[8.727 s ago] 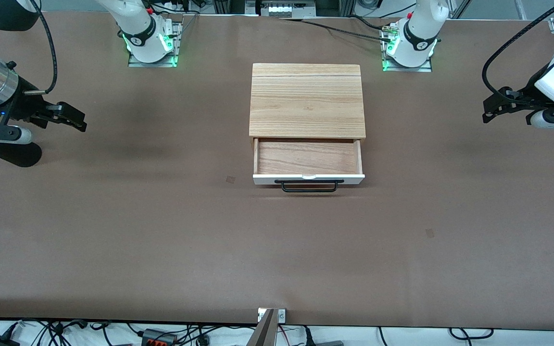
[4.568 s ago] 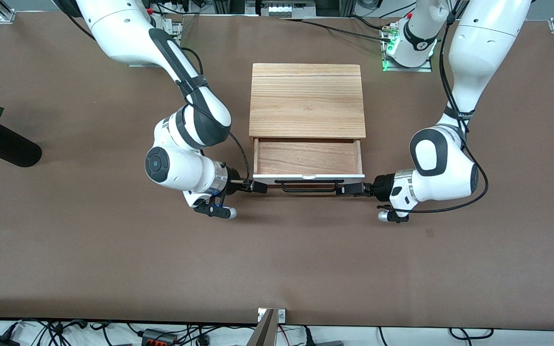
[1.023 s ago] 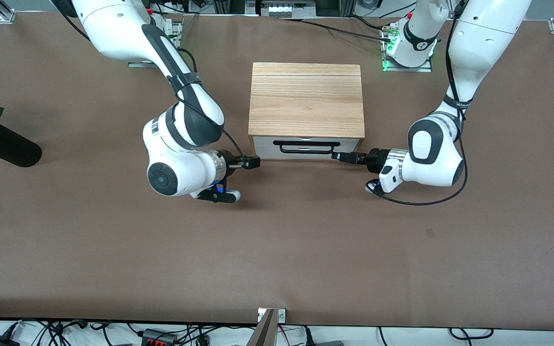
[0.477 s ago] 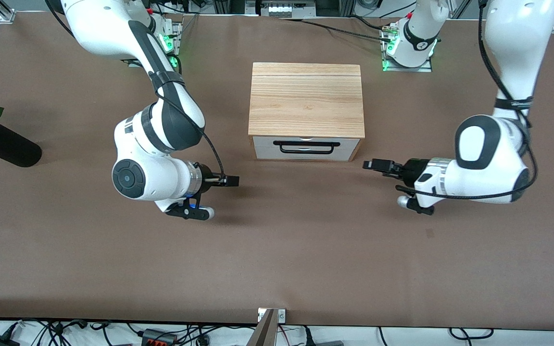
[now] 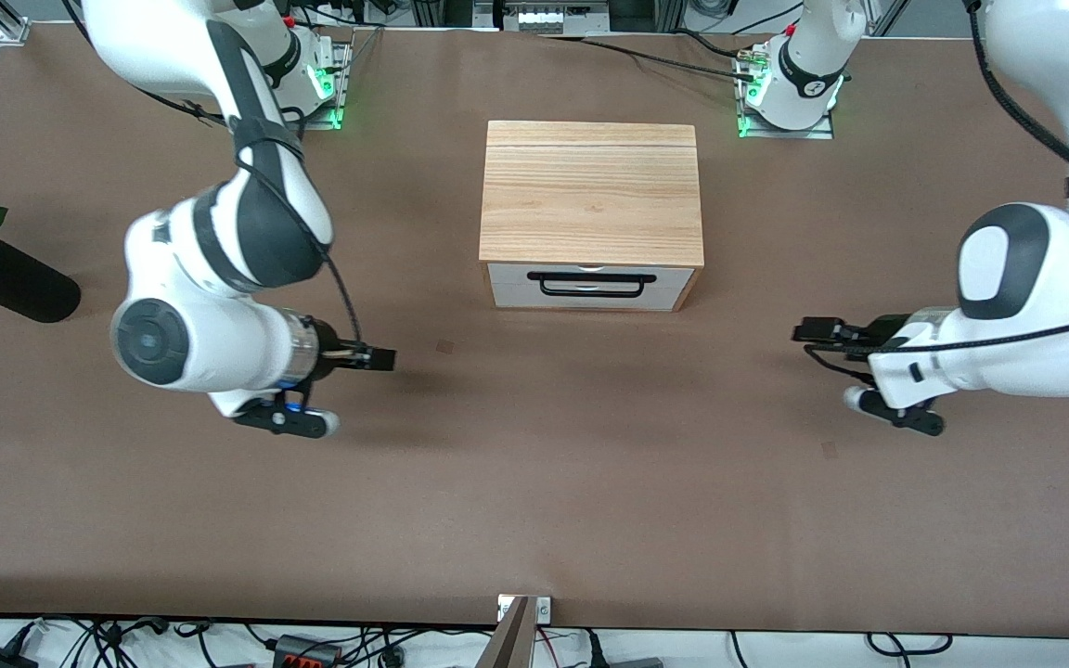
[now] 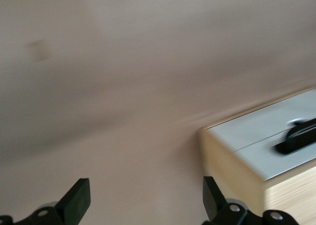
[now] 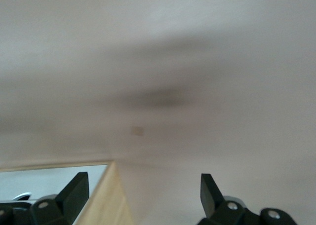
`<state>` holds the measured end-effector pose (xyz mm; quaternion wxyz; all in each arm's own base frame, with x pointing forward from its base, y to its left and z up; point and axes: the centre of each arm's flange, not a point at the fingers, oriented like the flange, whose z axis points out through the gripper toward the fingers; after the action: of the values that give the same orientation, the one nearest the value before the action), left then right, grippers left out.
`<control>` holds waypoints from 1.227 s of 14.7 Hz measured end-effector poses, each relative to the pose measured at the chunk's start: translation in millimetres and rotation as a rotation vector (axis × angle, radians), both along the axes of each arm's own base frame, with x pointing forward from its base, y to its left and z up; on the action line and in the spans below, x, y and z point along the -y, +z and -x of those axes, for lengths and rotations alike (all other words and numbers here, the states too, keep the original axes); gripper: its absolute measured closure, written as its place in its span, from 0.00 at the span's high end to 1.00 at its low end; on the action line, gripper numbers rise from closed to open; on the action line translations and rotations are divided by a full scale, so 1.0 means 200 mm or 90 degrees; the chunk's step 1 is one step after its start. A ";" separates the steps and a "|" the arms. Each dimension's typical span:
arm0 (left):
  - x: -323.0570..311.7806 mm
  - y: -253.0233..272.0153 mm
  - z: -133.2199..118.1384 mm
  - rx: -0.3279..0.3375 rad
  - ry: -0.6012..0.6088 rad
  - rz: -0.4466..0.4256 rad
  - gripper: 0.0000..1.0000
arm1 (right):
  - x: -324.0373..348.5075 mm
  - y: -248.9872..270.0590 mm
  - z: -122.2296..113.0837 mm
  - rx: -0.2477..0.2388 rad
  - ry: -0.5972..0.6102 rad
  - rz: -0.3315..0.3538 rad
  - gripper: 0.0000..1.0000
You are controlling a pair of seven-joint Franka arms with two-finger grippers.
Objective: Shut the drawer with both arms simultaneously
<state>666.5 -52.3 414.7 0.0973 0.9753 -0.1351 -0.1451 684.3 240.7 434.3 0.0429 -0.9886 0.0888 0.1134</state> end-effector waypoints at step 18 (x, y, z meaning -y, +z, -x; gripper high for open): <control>-0.24 0.85 0.46 0.203 0.224 -0.152 1.00 | 1.05 0.71 0.11 0.068 0.021 0.109 1.00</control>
<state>574.2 -4.7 585.1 -0.0172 0.9989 0.0409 0.0147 663.1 29.9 575.4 -0.0386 -0.9946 0.0797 0.0532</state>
